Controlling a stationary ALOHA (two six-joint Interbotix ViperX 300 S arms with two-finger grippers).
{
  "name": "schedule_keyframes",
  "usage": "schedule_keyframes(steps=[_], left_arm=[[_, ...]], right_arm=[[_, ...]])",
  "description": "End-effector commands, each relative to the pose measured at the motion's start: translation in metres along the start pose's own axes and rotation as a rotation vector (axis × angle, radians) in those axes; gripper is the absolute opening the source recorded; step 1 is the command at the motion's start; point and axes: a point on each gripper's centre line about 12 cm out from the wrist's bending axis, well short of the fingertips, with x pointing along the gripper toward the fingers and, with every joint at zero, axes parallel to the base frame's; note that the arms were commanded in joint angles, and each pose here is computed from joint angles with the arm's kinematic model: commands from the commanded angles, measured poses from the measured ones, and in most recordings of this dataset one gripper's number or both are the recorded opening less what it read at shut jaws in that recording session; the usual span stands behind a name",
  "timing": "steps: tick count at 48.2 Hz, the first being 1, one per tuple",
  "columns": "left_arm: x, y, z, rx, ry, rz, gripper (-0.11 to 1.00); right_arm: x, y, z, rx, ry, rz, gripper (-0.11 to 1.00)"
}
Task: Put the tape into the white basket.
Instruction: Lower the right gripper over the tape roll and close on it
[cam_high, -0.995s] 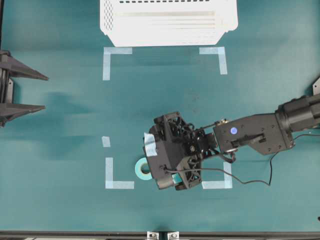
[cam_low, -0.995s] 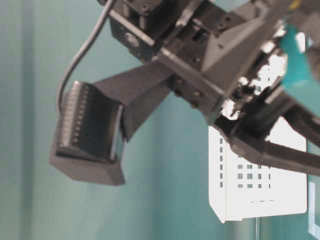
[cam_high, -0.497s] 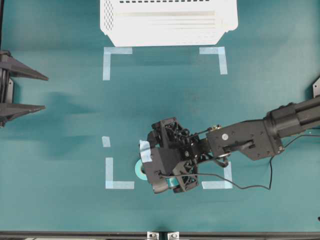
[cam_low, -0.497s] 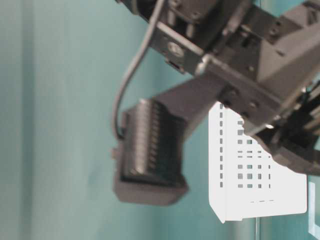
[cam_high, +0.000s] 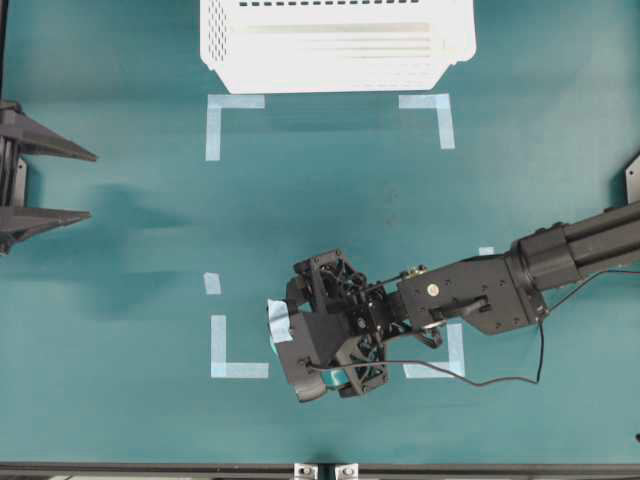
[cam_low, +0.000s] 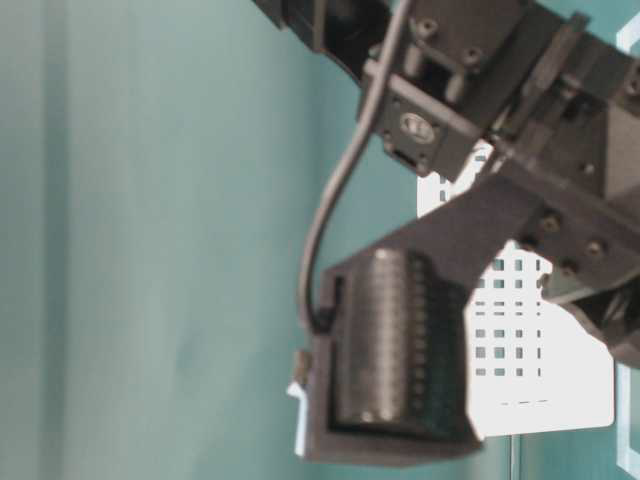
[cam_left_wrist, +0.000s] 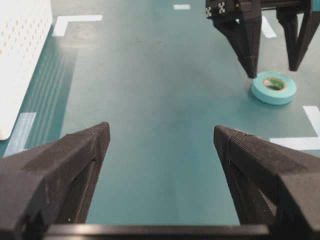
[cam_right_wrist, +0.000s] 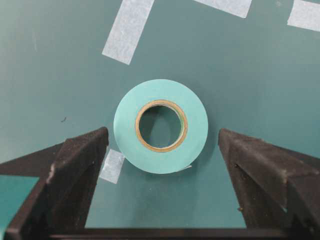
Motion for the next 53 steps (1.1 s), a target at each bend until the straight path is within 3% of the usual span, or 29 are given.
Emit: schedule_keyframes(steps=[1, 10, 53], left_arm=[[0.001, 0.000, 0.005, -0.001, -0.008, -0.003, 0.39], [0.001, 0.000, 0.004, -0.001, -0.005, -0.003, 0.39], [0.001, 0.000, 0.004, -0.003, -0.005, -0.003, 0.39]], right_arm=[[-0.008, 0.003, 0.016, -0.012, -0.050, 0.005, 0.96], [-0.001, 0.003, 0.013, -0.042, -0.039, -0.002, 0.96], [0.011, -0.004, 0.011, -0.031, -0.023, -0.012, 0.92]])
